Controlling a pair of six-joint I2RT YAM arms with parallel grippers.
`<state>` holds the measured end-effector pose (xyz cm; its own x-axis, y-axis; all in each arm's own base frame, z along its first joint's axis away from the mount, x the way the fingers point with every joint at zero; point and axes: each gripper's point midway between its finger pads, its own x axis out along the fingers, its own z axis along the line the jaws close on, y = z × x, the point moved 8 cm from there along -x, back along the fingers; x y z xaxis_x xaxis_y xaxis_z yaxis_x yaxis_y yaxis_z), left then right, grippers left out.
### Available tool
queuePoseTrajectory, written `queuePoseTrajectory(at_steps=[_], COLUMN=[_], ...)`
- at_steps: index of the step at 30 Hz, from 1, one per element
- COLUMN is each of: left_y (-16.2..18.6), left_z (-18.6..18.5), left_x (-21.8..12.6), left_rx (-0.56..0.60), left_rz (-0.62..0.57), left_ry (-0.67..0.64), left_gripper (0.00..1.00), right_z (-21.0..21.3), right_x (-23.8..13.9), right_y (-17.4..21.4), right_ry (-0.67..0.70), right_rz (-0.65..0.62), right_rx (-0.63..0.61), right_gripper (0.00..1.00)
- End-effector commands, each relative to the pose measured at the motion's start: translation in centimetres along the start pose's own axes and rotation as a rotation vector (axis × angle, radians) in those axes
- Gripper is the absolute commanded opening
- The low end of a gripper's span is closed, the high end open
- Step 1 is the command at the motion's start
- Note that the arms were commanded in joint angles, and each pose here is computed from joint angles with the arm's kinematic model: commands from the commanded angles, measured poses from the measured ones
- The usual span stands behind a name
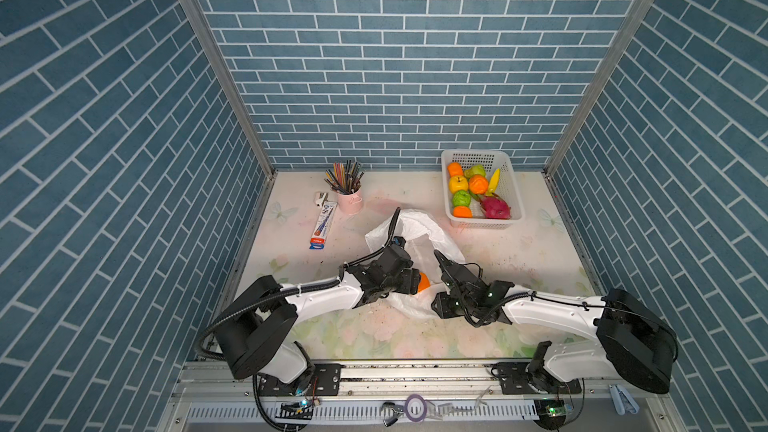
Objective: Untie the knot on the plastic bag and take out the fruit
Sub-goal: 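Reach into the bag and close the left gripper on the last orange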
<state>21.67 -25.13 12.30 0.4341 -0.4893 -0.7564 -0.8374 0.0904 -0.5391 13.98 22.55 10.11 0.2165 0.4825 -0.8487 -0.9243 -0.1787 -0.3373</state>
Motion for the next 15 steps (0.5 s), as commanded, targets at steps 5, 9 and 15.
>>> queuePoseTrajectory(at_steps=[5, 9, 15], left_y=[0.2, 0.5, 0.3], left_z=[-1.0, -0.9, -1.0], left_x=[1.6, 2.6, 2.7], left_rx=[0.009, 0.026, 0.041], left_rz=[0.075, 0.117, 0.11], left_ry=[0.083, 0.068, 0.069], left_gripper=[0.83, 0.85, 0.76], right_z=[-0.2, -0.1, -0.3], right_x=[0.5, 0.4, 0.0], right_y=[0.2, 0.1, 0.1], right_ry=[0.004, 0.004, 0.006], right_rz=[-0.01, -0.012, -0.037], right_rx=[0.047, 0.05, 0.062], right_gripper=[0.32, 0.32, 0.32])
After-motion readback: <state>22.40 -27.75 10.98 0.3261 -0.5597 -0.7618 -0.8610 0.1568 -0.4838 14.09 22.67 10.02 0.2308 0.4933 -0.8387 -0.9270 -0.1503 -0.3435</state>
